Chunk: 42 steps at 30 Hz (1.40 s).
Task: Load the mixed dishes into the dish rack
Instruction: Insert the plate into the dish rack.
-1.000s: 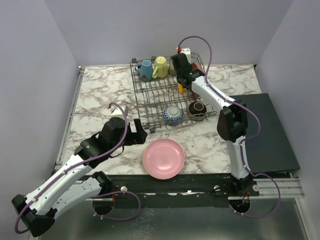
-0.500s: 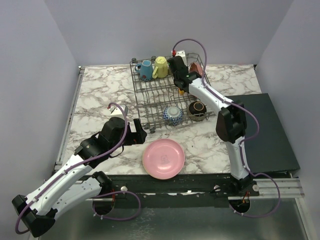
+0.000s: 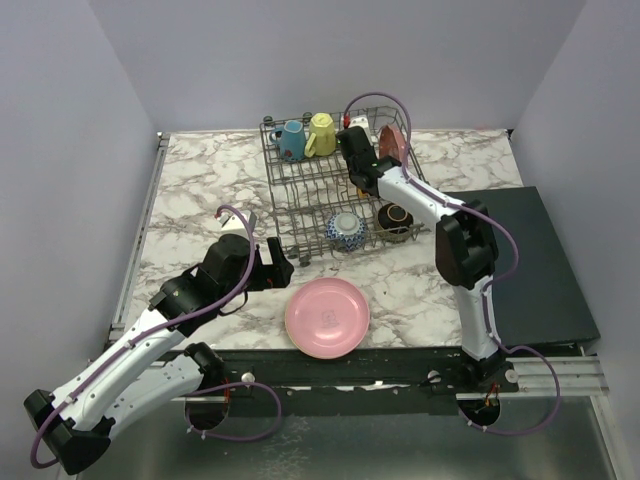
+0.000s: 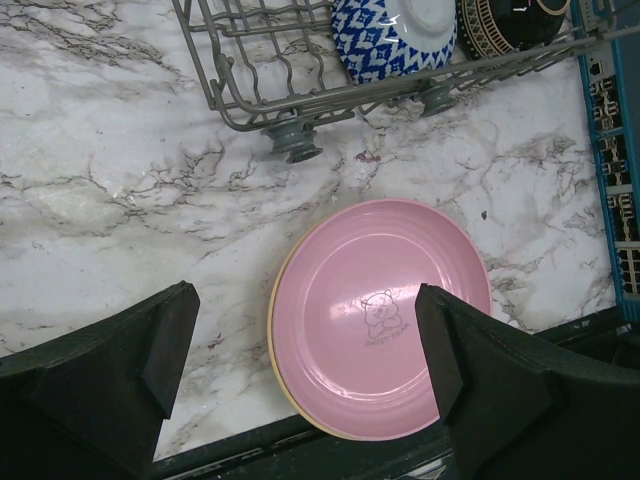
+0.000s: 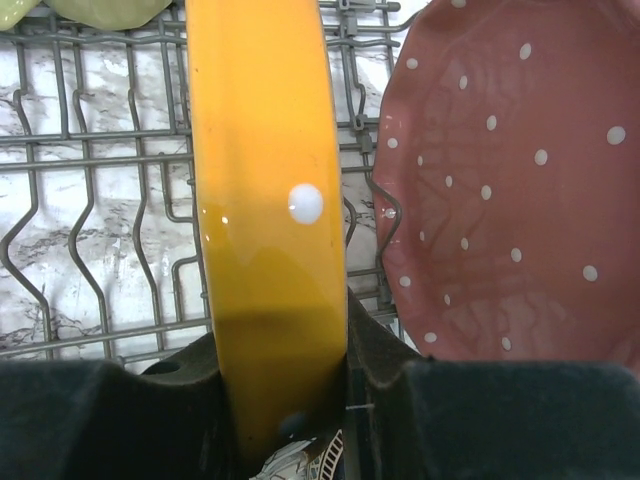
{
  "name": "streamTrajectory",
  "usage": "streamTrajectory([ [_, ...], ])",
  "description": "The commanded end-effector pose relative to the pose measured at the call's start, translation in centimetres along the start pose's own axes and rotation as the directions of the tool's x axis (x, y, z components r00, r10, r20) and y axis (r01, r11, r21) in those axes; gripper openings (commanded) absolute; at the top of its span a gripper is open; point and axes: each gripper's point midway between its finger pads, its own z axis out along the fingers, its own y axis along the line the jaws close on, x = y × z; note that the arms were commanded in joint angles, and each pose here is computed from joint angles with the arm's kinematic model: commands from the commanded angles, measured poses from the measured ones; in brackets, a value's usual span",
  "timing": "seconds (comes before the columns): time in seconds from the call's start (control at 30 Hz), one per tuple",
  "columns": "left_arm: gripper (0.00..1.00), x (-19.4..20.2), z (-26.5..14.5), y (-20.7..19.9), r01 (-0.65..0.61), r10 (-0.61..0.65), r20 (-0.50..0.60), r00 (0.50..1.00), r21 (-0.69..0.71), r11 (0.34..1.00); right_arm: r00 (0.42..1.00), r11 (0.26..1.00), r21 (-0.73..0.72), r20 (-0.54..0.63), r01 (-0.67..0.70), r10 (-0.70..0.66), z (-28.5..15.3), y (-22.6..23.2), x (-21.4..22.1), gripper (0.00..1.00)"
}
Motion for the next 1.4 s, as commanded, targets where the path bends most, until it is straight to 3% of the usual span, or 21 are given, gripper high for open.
streamTrajectory([
  [0.0,0.99,0.0,0.2,0.3,0.008,-0.008,0.002,1.000,-0.012,1.000,0.999,0.997,-0.077,-0.033,-0.030,0.028,0.1,2.4,1.7,0.00],
  [0.23,0.99,0.1,0.2,0.3,0.007,-0.007,0.001,1.000,-0.013,1.000,0.999,0.998,-0.057,-0.035,-0.034,0.032,0.4,2.3,1.8,0.07],
  [0.4,0.99,0.1,0.2,0.4,0.007,-0.007,0.000,1.000,-0.014,1.000,0.999,0.998,-0.043,-0.019,-0.044,0.043,0.1,1.8,1.2,0.31],
  [0.6,0.99,0.1,0.3,0.4,0.006,-0.006,-0.002,1.000,-0.015,1.000,0.998,0.998,-0.038,0.012,-0.054,0.054,-0.7,1.3,-0.2,0.50],
  [1.37,0.99,0.1,0.3,0.4,0.011,-0.011,0.000,1.000,-0.015,1.000,0.976,0.977,0.084,0.115,-0.195,0.185,-2.4,-3.3,-4.9,0.58],
])
